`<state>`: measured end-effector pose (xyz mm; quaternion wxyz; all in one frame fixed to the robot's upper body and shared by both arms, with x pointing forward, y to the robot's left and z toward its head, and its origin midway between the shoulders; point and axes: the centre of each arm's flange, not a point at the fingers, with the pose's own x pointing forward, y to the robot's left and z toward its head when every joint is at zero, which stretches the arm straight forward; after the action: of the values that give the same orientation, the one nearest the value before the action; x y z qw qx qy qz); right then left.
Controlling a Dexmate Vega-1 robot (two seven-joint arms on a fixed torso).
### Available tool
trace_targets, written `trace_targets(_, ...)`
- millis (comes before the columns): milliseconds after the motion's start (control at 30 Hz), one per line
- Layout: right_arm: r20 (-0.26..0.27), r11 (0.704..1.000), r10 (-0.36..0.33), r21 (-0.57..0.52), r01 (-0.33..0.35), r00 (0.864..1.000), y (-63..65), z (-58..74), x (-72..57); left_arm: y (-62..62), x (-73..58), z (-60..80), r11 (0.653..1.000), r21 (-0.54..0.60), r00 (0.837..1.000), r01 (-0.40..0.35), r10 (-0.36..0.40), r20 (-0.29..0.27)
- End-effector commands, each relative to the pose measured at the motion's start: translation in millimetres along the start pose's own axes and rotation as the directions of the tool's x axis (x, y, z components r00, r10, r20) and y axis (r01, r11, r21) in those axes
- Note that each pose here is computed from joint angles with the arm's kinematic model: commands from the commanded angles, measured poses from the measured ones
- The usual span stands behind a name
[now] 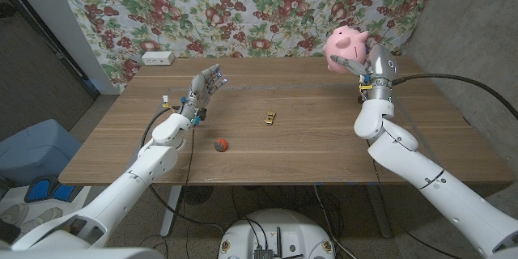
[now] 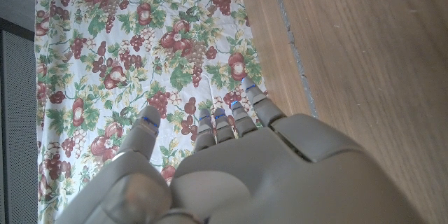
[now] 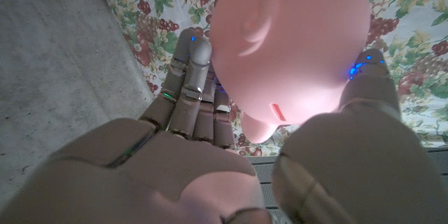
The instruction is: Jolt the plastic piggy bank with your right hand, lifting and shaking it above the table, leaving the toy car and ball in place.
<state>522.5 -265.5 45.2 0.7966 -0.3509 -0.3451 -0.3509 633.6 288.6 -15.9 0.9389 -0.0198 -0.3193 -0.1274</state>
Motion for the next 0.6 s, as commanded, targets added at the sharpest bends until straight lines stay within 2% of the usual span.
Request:
trace_targets(33,-0.062,0.98,-0.191,0.036,0.193,0.98,-2.9,-3.0,-9.3,0.9,1.8,1.0,1.0,0.004,1.0,-0.003,0.003,0.002)
trace_targets(233,-0.061,0.981,-0.19,0.037,0.193,0.98,-2.7,-3.4,-9.5,0.7,1.4,1.9,1.0,0.006,1.0,-0.003,0.003,0.003)
trace_targets(333,-0.039,0.986,-0.16,0.032,0.162,0.986,-3.5,-3.5,-8.5,0.2,1.2,2.1,1.0,0.007,1.0,-0.002,0.002,0.002)
trace_targets(467,-0.003,0.995,-0.095,0.015,0.095,0.995,-4.7,-3.2,-5.6,-0.9,1.3,2.0,1.0,0.006,1.0,0.0,0.0,0.001)
trace_targets(600,0.036,1.0,0.016,-0.019,-0.015,0.999,-5.4,-2.8,-0.3,-1.9,1.9,2.9,1.0,0.01,1.0,0.002,-0.002,0.001)
